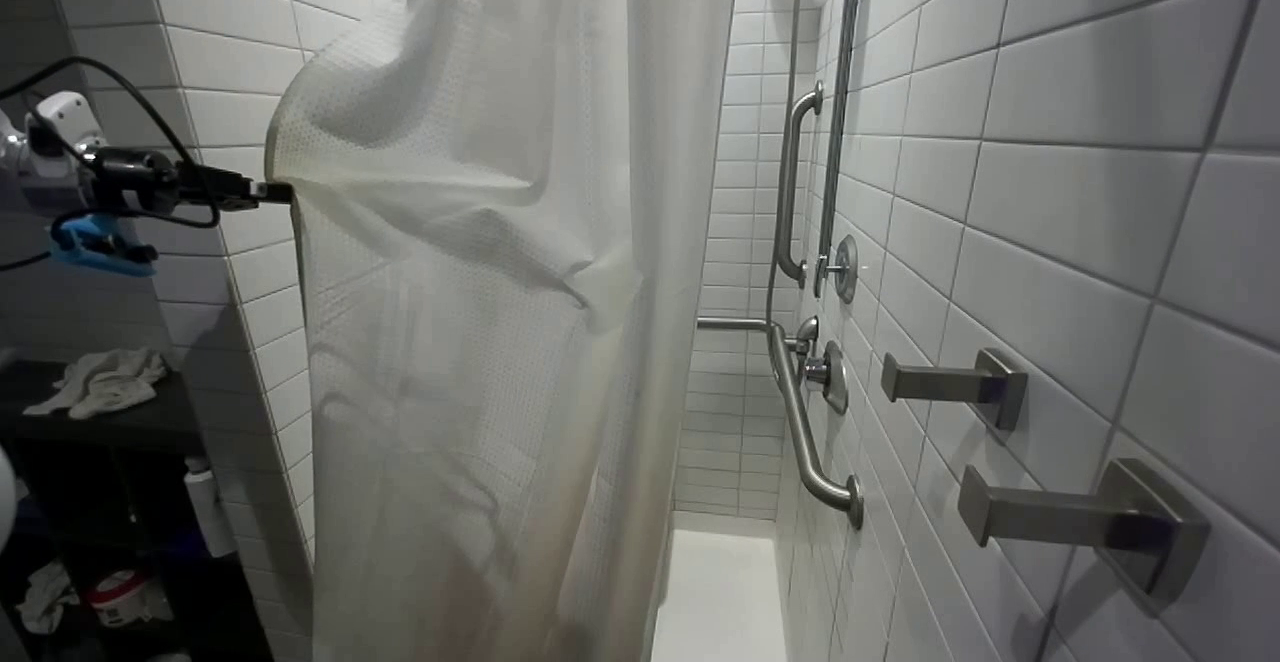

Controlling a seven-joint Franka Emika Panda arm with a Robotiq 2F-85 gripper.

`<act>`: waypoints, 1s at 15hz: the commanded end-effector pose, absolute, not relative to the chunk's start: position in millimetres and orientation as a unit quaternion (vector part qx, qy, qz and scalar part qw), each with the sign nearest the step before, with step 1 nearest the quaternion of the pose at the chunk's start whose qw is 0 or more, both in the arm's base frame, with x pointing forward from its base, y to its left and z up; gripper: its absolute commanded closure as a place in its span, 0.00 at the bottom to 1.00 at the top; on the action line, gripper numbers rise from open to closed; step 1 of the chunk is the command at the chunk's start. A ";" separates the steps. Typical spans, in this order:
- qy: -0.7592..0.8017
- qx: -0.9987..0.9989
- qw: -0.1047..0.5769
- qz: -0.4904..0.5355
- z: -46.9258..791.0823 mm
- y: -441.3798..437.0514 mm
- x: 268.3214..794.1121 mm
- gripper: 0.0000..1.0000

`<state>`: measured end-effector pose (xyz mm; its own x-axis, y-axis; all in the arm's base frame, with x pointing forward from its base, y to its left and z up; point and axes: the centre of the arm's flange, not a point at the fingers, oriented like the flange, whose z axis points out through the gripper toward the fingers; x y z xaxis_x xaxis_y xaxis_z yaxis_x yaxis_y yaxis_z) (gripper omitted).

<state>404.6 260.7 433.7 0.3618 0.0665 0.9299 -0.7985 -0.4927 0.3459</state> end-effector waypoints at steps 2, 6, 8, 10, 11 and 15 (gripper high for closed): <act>-0.242 0.678 0.436 0.540 428.6 265.9 386.2 0.99; -0.225 0.667 0.445 0.553 418.8 272.5 378.5 0.99; -0.219 0.663 0.447 0.559 416.3 275.6 375.6 0.99; -0.213 0.659 0.449 0.564 415.4 280.1 373.8 0.99; -0.212 0.657 0.448 0.568 415.2 283.6 375.0 0.99; -0.223 0.640 0.446 0.584 420.3 302.1 392.4 0.99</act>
